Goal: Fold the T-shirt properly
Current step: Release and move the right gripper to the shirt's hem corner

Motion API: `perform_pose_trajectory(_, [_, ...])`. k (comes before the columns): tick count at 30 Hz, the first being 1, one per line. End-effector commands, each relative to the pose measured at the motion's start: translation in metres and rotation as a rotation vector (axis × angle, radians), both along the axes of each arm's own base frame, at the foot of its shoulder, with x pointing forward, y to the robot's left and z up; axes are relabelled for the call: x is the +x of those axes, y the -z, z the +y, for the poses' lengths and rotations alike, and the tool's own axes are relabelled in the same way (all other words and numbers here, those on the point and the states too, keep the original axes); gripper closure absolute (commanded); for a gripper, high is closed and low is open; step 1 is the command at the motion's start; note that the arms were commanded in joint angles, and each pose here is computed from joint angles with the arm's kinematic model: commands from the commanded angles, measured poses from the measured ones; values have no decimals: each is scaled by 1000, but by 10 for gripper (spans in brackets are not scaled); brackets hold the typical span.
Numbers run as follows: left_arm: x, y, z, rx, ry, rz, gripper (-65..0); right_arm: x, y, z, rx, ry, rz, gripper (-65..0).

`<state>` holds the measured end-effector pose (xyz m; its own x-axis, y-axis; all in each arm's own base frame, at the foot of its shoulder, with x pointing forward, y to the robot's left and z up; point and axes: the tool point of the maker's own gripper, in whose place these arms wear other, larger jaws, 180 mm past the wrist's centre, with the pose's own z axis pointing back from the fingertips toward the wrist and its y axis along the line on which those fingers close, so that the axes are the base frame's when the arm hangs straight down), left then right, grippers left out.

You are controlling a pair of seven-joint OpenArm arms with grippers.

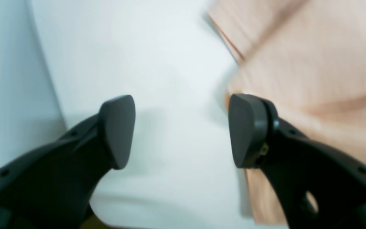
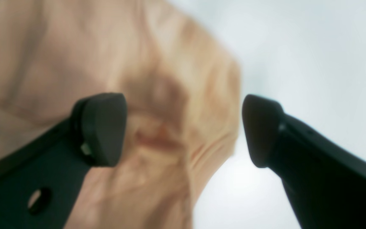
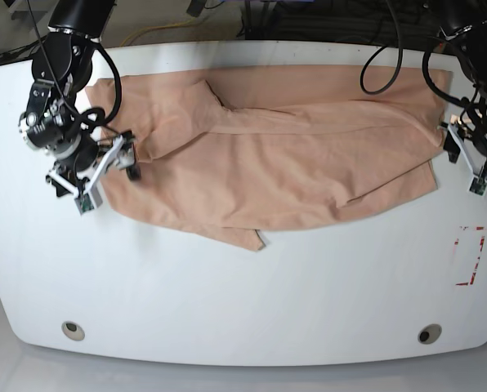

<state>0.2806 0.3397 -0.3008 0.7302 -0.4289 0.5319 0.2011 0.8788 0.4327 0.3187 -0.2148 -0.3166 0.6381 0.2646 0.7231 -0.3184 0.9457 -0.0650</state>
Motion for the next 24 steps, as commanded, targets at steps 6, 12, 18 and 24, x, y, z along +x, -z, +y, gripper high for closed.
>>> perform_pose_trajectory(6, [32,-15,12,-40,-37,-65,-425,68,-17,2,58,-16,-37,-531])
perform_pose_trajectory(12, [46,-7,16,-94,-61,-57,-368,112,-12,29,121,-82,-16,-531])
perform_pose_trajectory(18, [47,-2,17,-113,-69,-46,-369,141,10,58,192,-125,27,-531])
perform_pose_trajectory(24, [47,-1,17,-113,-68,-42,-372,149,45,68,241,-128,66,-531])
